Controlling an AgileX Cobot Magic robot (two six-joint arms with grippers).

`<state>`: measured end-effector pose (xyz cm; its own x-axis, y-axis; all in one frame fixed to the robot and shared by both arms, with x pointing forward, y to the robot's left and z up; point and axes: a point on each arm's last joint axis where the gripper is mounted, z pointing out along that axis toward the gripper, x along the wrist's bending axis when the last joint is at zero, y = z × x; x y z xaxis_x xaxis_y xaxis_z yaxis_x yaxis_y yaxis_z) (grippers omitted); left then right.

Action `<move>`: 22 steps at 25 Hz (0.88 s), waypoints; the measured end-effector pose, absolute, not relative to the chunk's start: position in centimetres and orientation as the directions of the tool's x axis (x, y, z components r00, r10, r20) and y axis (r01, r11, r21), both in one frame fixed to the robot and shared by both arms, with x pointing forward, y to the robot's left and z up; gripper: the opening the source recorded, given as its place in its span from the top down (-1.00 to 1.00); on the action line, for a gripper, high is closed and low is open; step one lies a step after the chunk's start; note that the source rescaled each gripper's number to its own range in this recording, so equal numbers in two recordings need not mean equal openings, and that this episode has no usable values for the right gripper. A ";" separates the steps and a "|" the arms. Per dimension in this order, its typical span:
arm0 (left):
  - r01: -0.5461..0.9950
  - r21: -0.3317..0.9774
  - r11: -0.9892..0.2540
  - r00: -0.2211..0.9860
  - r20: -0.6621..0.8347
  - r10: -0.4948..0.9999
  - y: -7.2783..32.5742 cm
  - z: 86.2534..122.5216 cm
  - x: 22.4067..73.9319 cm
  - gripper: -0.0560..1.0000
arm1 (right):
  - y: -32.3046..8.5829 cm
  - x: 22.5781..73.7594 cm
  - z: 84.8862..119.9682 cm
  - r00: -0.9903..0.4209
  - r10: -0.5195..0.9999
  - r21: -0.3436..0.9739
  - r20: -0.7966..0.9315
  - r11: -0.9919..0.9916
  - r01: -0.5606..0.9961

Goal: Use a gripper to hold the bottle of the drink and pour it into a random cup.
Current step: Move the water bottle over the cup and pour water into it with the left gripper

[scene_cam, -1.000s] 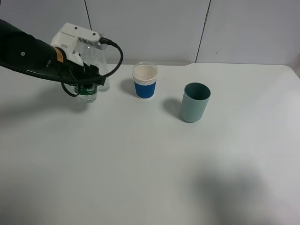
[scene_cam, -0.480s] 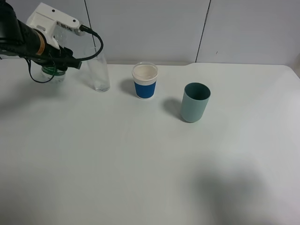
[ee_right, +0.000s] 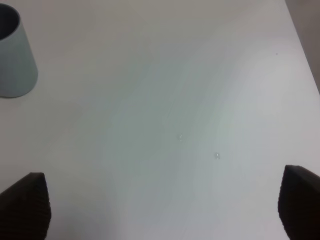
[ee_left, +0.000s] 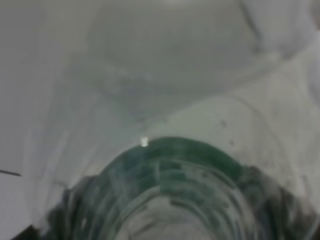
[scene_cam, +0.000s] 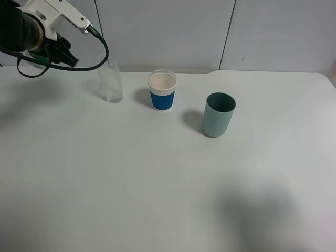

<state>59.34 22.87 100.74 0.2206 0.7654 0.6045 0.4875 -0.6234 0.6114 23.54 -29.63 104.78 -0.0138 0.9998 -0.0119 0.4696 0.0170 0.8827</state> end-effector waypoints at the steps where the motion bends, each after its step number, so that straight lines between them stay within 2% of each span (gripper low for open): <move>1: 0.487 0.601 -0.634 0.226 0.614 0.756 22.9 100.6 59.4 0.89 | -29.6 23.5 104.8 -0.014 1.000 0.883 -0.012 0.017 0.470; 5: 0.538 0.537 -0.649 0.217 0.656 0.723 23.4 99.2 59.7 0.89 | -29.6 23.5 104.8 -0.014 1.000 0.883 -0.012 0.017 0.470; 11: 0.637 0.475 -0.607 0.170 0.682 0.711 24.1 97.3 59.9 0.89 | -29.6 23.5 104.8 -0.014 1.000 0.883 -0.012 0.017 0.470; 16: 0.644 0.460 -0.611 0.125 0.725 0.677 23.2 98.2 60.6 0.89 | -29.6 23.5 104.8 -0.014 1.000 0.883 -0.012 0.017 0.470; 22: 0.610 0.413 -0.676 0.174 0.762 0.623 21.3 98.5 60.7 0.89 | -29.6 23.5 104.8 -0.014 1.000 0.883 -0.012 0.017 0.470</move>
